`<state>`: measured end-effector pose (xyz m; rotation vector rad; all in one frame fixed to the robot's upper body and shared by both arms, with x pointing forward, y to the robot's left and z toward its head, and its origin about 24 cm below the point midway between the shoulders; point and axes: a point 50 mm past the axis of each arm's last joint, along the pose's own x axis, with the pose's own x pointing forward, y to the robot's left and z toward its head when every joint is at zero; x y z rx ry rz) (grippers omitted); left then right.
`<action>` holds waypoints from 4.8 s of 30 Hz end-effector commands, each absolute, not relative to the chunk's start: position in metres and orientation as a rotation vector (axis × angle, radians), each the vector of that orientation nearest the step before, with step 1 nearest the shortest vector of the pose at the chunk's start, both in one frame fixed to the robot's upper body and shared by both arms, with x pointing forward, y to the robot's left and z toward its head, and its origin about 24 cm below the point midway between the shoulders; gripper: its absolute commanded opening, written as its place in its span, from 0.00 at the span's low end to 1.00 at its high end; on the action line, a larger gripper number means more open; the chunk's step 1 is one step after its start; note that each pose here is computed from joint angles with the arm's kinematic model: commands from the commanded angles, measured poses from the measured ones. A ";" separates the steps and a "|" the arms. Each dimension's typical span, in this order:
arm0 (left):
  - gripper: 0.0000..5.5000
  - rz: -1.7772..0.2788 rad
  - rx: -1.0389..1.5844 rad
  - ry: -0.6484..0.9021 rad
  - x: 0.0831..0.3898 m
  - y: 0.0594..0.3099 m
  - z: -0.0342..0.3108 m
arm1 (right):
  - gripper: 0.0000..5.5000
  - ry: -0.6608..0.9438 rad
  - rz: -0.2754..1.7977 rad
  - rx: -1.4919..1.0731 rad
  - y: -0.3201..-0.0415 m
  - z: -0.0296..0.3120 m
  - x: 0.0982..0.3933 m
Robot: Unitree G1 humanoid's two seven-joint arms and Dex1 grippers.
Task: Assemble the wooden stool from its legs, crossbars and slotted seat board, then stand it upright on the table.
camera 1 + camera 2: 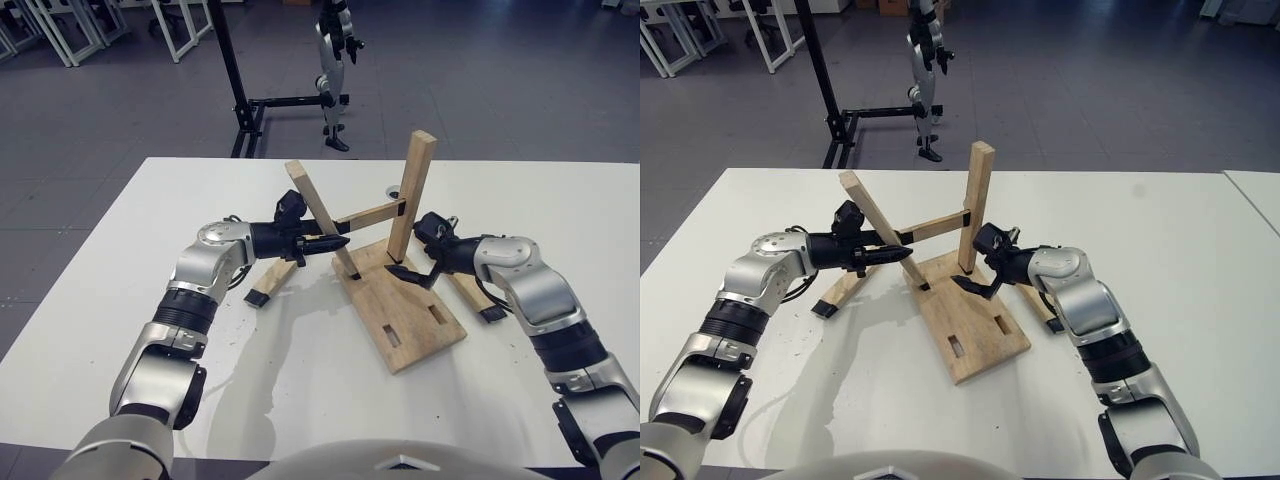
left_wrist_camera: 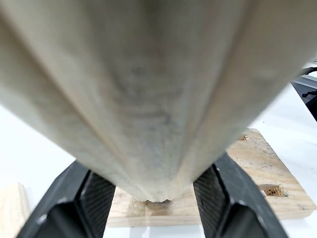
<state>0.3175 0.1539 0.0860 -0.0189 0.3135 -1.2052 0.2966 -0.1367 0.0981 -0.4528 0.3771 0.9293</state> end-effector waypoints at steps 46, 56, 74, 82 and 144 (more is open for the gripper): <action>0.38 -1.220 0.220 1.436 0.222 0.236 -0.044 | 1.00 0.065 1.085 -0.376 -0.059 0.136 0.276; 0.38 -1.123 0.262 1.230 0.231 0.226 -0.058 | 1.00 -0.083 1.318 -0.302 -0.045 0.134 0.250; 0.38 -1.293 0.417 1.320 0.178 0.225 -0.093 | 1.00 -0.047 1.119 -0.309 -0.068 0.135 0.276; 0.38 -1.307 0.435 1.295 0.178 0.225 -0.092 | 0.94 0.211 0.677 -0.388 -0.137 0.112 0.318; 0.38 -1.443 0.640 0.147 0.322 0.143 0.067 | 0.51 -0.097 0.203 0.179 -0.182 0.201 0.348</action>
